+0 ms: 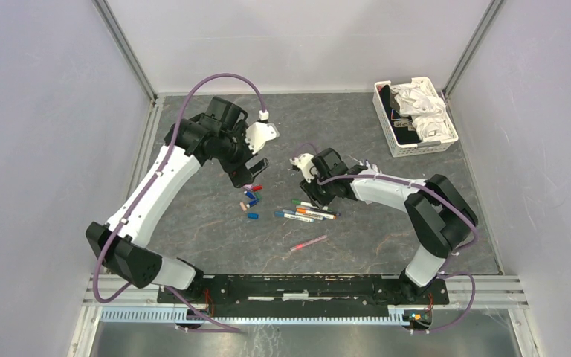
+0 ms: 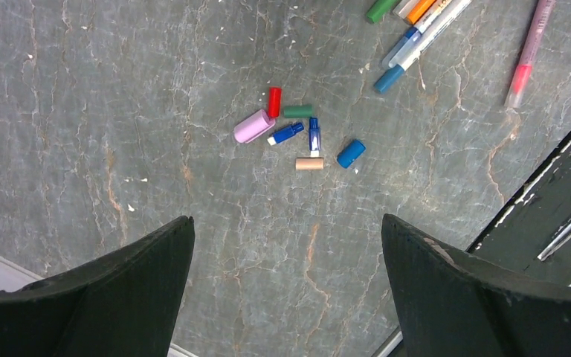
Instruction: Open the pen caps
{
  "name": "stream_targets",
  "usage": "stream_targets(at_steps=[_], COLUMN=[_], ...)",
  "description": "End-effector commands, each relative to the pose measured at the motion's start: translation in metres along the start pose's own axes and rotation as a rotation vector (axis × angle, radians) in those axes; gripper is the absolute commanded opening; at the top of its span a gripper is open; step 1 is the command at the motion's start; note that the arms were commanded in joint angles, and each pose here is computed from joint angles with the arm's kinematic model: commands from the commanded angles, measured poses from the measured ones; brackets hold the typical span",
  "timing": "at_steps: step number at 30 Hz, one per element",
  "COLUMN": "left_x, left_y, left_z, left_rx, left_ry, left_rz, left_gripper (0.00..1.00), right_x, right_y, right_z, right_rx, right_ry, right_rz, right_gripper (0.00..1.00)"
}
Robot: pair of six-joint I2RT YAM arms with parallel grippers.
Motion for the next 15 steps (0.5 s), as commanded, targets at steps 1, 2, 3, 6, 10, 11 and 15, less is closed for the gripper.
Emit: stream_targets(at_steps=[1,2,3,6,10,11,15], left_x=[0.001,0.000,0.000,-0.005,-0.021,-0.024,-0.027], left_y=[0.001,0.003,0.005,0.007,0.010,0.009,0.003], left_z=[0.000,0.000,0.000,0.001,0.008,0.010,0.011], left_rx=[-0.037,-0.037,-0.037,-0.056,-0.050,-0.052,-0.084], left_ry=[0.014,0.024,0.030,0.045,0.111,0.119,0.077], left_rz=[0.003,-0.004,-0.010,-0.001,0.013,0.028,0.052], left_gripper=[1.00,1.00,1.00,1.00,1.00,1.00,1.00], right_x=[-0.011,-0.012,-0.013,-0.016,-0.022,-0.023,-0.023], right_y=[-0.001,-0.002,-0.002,-0.002,-0.003,-0.002,0.000], right_z=[0.003,0.005,0.007,0.010,0.013,0.012,0.007], right_rx=[0.005,0.004,0.004,0.005,-0.001,-0.001,-0.007], right_ry=[0.001,0.005,0.011,0.015,0.025,0.025,0.007], right_rz=[0.007,0.013,0.016,0.019,0.015,0.008,-0.027], right_gripper=[0.41,0.41,0.41,0.41,0.40,0.39,0.33])
Point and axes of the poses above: each gripper's point midway between its finger pads, its own x axis back along the fingers, its own y axis along the line the jaws close on, z = x × y, the point moved 6 cm from there along x, back along the fingers, and after that the axes turned 10 degrees about -x, right-handed, at the moved point
